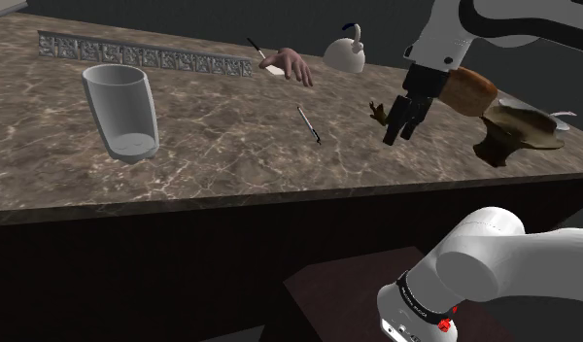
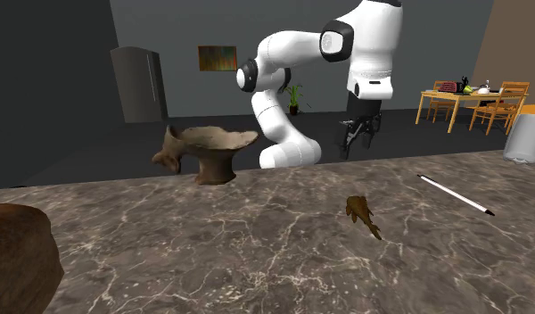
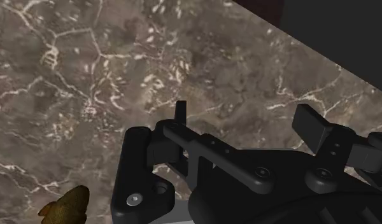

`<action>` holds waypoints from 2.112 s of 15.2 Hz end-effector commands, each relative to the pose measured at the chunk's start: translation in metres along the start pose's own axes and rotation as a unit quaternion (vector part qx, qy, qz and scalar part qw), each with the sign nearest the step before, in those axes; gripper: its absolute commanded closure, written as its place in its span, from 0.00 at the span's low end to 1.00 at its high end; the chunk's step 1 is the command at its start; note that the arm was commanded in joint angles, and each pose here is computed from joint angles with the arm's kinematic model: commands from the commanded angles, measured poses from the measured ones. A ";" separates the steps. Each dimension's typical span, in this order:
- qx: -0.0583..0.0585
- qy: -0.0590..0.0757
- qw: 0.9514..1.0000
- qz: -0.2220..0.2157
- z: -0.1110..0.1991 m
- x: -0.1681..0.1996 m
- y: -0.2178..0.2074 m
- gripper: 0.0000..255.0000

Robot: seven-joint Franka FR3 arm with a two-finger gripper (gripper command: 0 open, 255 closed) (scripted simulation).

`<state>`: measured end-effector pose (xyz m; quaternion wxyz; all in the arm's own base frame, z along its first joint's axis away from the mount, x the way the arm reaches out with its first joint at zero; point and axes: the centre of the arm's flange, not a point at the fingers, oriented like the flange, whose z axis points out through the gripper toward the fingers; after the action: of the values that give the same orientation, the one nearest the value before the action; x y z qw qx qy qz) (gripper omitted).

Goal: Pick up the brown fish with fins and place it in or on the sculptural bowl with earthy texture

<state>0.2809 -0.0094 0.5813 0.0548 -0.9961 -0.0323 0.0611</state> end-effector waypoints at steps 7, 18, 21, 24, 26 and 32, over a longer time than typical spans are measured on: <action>0.011 0.029 1.000 0.004 -0.010 0.036 0.067 0.00; 0.029 0.078 0.996 0.010 -0.027 0.096 0.183 0.00; 0.029 0.078 0.996 0.010 -0.012 0.098 0.182 0.00; 0.029 0.078 0.996 0.010 0.004 0.101 0.181 0.00; 0.029 0.078 0.996 0.010 0.012 0.102 0.181 0.00; 0.029 0.078 0.996 0.010 0.012 0.102 0.181 0.00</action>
<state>0.3911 -0.1801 0.5369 0.0858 -0.9961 -0.0164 -0.0156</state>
